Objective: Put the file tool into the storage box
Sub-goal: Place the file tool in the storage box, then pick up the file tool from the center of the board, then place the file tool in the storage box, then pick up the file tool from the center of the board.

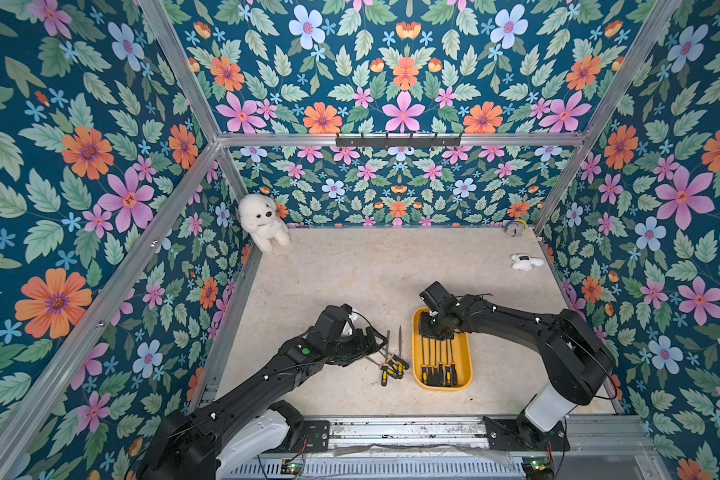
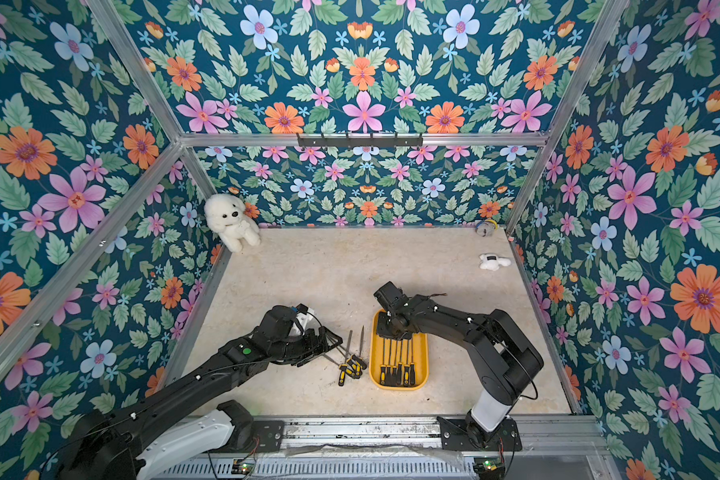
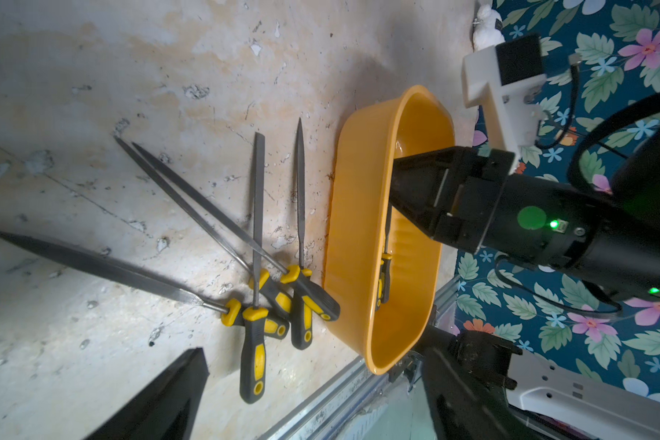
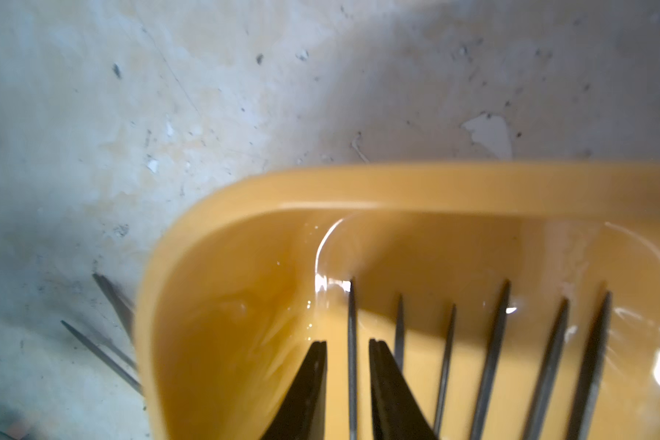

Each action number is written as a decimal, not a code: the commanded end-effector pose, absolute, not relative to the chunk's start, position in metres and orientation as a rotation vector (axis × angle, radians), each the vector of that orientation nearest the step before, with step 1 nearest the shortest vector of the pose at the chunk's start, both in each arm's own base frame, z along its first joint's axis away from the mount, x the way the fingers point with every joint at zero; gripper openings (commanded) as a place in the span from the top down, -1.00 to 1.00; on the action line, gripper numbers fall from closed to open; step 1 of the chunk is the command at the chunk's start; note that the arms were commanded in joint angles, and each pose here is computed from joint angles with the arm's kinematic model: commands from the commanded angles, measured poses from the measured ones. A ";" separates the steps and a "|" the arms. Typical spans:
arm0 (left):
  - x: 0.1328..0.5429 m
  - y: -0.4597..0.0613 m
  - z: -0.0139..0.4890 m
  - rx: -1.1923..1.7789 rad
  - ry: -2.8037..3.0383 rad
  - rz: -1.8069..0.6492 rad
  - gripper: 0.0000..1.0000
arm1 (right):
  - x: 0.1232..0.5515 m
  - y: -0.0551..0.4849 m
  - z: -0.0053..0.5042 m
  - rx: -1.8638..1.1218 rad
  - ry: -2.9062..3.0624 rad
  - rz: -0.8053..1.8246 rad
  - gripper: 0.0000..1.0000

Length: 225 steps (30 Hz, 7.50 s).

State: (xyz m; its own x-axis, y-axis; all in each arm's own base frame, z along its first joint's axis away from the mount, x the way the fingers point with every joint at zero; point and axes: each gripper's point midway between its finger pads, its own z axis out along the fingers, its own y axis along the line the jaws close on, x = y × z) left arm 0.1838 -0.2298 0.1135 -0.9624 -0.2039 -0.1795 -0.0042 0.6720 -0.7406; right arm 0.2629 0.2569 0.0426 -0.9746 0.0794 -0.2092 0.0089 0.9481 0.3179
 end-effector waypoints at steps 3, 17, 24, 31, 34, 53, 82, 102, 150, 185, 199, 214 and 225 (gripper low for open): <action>0.181 -0.220 0.097 -0.286 2.689 -1.083 -0.86 | 0.271 0.251 0.074 0.070 2.811 0.457 0.33; 0.150 -0.237 0.055 -0.343 2.876 -0.779 -0.13 | 0.275 0.234 0.105 0.102 2.758 0.515 0.32; 0.144 -0.252 0.044 -0.201 2.948 -0.670 0.06 | 0.269 0.228 0.103 0.100 2.760 0.512 0.33; 0.136 -0.253 0.029 -0.114 3.034 -0.558 0.19 | 0.266 0.223 0.103 0.110 2.754 0.517 0.34; 0.135 -0.253 0.024 -0.090 3.052 -0.526 0.26 | 0.267 0.223 0.104 0.111 2.751 0.522 0.34; 0.135 -0.220 0.048 -0.074 3.002 -0.479 0.70 | 0.275 0.235 0.106 0.108 2.744 0.570 0.36; 0.184 -0.274 0.186 0.133 2.523 -1.325 0.80 | 0.271 0.330 0.198 -0.085 2.447 1.435 0.26; 0.171 -0.290 0.181 0.210 2.534 -1.431 0.82 | 0.287 0.344 0.203 -0.071 2.375 1.540 0.26; 0.183 -0.277 0.134 0.074 2.639 -1.259 -0.89 | 0.261 0.152 0.054 0.060 2.905 0.155 1.00; 0.186 -0.274 0.096 -0.121 2.794 -1.051 -0.72 | 0.266 0.152 0.064 0.112 2.804 0.167 0.37; 0.163 -0.294 0.051 -0.020 2.999 -0.652 0.04 | 0.266 0.163 0.105 0.102 2.731 0.319 0.35; 0.148 -0.289 0.024 0.133 3.117 -0.396 0.46 | 0.261 0.165 0.100 0.111 2.729 0.362 0.35; 0.153 -0.283 0.045 0.182 3.075 -0.400 0.95 | 0.272 0.178 0.112 0.104 2.701 0.432 0.35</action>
State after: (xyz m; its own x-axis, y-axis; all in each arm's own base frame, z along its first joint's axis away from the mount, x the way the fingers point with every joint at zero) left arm 0.1537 -0.2950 0.0397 -0.9947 0.0932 -0.0427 0.1016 0.9524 -0.2874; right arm 0.2667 0.1701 0.1052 -0.9218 0.1205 -0.3686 0.0153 0.9611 0.2758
